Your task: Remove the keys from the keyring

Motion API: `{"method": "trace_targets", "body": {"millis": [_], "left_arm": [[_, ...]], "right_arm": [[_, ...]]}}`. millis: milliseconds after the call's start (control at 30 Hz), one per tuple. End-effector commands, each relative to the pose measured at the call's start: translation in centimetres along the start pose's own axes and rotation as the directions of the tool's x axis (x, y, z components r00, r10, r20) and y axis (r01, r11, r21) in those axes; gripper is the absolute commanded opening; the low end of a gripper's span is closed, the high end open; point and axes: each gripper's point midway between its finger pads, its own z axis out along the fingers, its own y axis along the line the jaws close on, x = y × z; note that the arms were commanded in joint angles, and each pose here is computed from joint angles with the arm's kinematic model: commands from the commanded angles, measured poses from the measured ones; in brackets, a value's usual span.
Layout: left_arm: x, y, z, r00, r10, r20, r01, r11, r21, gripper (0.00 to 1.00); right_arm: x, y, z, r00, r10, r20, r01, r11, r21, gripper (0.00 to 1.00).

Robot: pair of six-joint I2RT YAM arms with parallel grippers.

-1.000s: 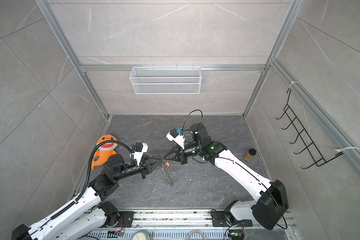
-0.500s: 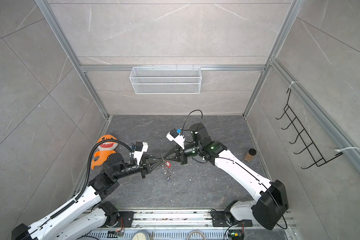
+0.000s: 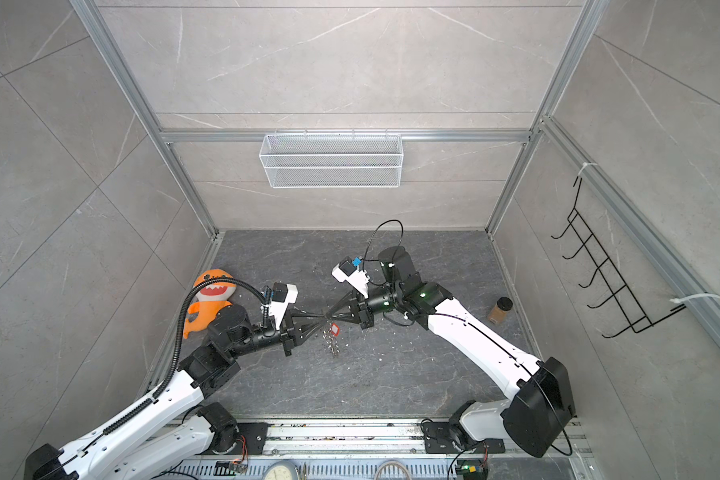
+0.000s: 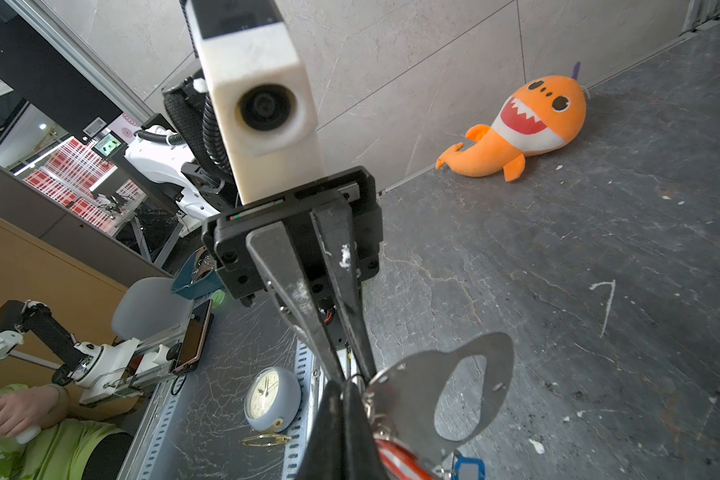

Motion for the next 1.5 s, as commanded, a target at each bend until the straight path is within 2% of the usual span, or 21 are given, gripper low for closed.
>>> {"method": "trace_targets", "body": {"millis": [0, 233, 500, 567, 700, 767, 900, 1100, 1167, 1233, 1300, 1367, 1467], "left_arm": [[-2.8, -1.6, -0.1, 0.996, 0.057, 0.069, -0.060, 0.997, 0.052, 0.10], [-3.2, -1.9, -0.2, 0.995, 0.049, 0.088, -0.055, 0.996, 0.066, 0.00], [-3.7, -2.0, -0.8, 0.990, 0.043, 0.134, -0.050, 0.998, 0.045, 0.00], [-4.0, -1.9, -1.2, 0.987, 0.045, 0.153, -0.051, 0.998, 0.030, 0.00], [-4.3, -2.4, -2.0, 0.981, 0.056, 0.183, -0.062, 0.998, 0.026, 0.00], [-4.4, -2.6, -2.3, 0.980, 0.056, 0.192, -0.063, 0.998, 0.029, 0.00], [-4.7, -3.0, -2.6, 0.975, 0.061, 0.215, -0.071, 0.997, 0.042, 0.00], [-5.1, -3.6, -2.9, 0.970, 0.049, 0.240, -0.065, 0.996, 0.061, 0.00], [-4.9, -3.7, -2.9, 0.971, 0.043, 0.235, -0.061, 0.996, 0.070, 0.00], [-4.9, -3.8, -2.8, 0.972, 0.041, 0.233, -0.060, 0.995, 0.075, 0.00], [-4.8, -3.8, -2.9, 0.971, 0.042, 0.234, -0.061, 0.995, 0.077, 0.00], [-4.8, -4.0, -2.9, 0.971, 0.044, 0.235, -0.066, 0.994, 0.086, 0.00], [-4.8, -4.4, -3.0, 0.971, 0.046, 0.233, -0.071, 0.992, 0.102, 0.00]], "right_arm": [[-1.4, 0.7, -0.2, 0.999, -0.031, 0.028, 0.031, 0.999, -0.026, 0.00], [-1.5, 0.6, -0.1, 0.999, -0.029, 0.034, 0.030, 0.999, -0.026, 0.00], [-1.9, 0.1, -0.3, 0.998, -0.021, 0.062, 0.019, 1.000, 0.024, 0.00], [-2.3, -0.1, -0.5, 0.996, -0.017, 0.087, 0.012, 0.999, 0.052, 0.05], [-3.8, 0.5, -1.4, 0.988, -0.030, 0.154, 0.016, 0.996, 0.092, 0.27], [-4.5, 1.0, -2.0, 0.982, -0.044, 0.184, 0.024, 0.994, 0.110, 0.33], [-5.8, 1.5, -3.3, 0.962, -0.059, 0.267, 0.013, 0.985, 0.170, 0.38], [-5.8, -1.2, -5.2, 0.905, -0.026, 0.424, -0.118, 0.943, 0.311, 0.43], [-5.4, -1.6, -5.5, 0.906, -0.046, 0.420, -0.114, 0.931, 0.348, 0.45], [-4.4, -1.9, -5.3, 0.937, -0.033, 0.347, -0.109, 0.918, 0.380, 0.44], [-3.6, -1.3, -4.5, 0.947, -0.022, 0.320, -0.086, 0.943, 0.320, 0.44], [-3.0, 1.3, -3.2, 0.953, -0.027, 0.303, -0.018, 0.989, 0.144, 0.44], [-2.8, 2.8, -2.4, 0.956, -0.008, 0.294, 0.005, 1.000, 0.010, 0.44]]}}
